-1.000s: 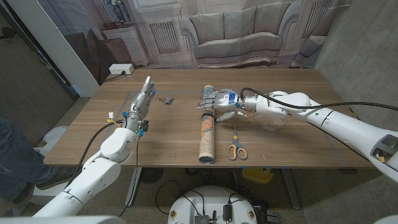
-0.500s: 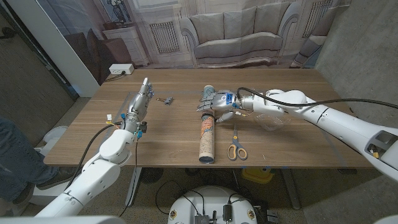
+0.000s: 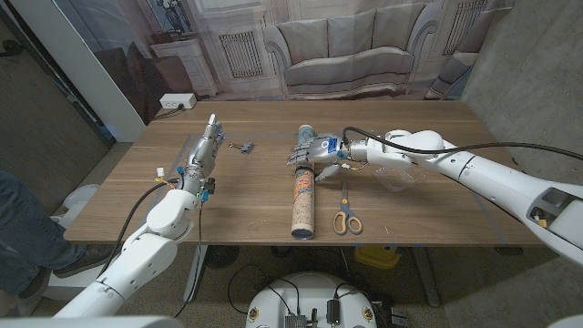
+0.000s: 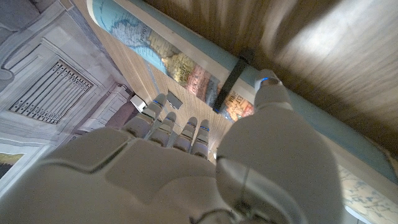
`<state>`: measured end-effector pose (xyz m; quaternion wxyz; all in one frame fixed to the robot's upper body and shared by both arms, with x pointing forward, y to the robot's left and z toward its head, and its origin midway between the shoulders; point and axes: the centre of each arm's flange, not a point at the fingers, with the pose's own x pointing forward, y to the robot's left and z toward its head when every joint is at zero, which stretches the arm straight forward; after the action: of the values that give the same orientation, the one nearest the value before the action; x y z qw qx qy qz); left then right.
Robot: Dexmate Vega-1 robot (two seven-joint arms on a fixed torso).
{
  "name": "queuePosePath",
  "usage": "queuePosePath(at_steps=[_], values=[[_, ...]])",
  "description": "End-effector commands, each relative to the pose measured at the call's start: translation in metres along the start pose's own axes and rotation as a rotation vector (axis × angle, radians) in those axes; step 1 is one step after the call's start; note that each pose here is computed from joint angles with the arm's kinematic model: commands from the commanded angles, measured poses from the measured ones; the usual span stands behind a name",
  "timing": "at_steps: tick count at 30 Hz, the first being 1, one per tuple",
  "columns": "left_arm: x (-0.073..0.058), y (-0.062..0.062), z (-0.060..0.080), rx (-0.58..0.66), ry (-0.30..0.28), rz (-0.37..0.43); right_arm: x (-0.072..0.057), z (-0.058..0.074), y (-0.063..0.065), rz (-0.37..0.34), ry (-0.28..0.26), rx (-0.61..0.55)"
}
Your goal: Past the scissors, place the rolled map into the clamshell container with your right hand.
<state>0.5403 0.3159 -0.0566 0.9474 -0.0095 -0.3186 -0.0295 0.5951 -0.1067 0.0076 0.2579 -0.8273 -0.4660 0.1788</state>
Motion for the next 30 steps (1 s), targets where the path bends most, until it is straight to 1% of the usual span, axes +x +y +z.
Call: queuePosePath(at_steps=[1,10,30], values=[[0.004,-0.001,-0.002,-0.009,-0.002,-0.006,0.008,0.001,0.005,0.008,-0.012,0.014],[0.004,0.001,-0.001,-0.007,-0.001,-0.004,0.009,0.002,0.008,0.009,-0.009,0.02],[0.001,0.005,-0.004,-0.011,0.005,-0.002,0.016,0.01,0.02,0.017,-0.003,0.061]])
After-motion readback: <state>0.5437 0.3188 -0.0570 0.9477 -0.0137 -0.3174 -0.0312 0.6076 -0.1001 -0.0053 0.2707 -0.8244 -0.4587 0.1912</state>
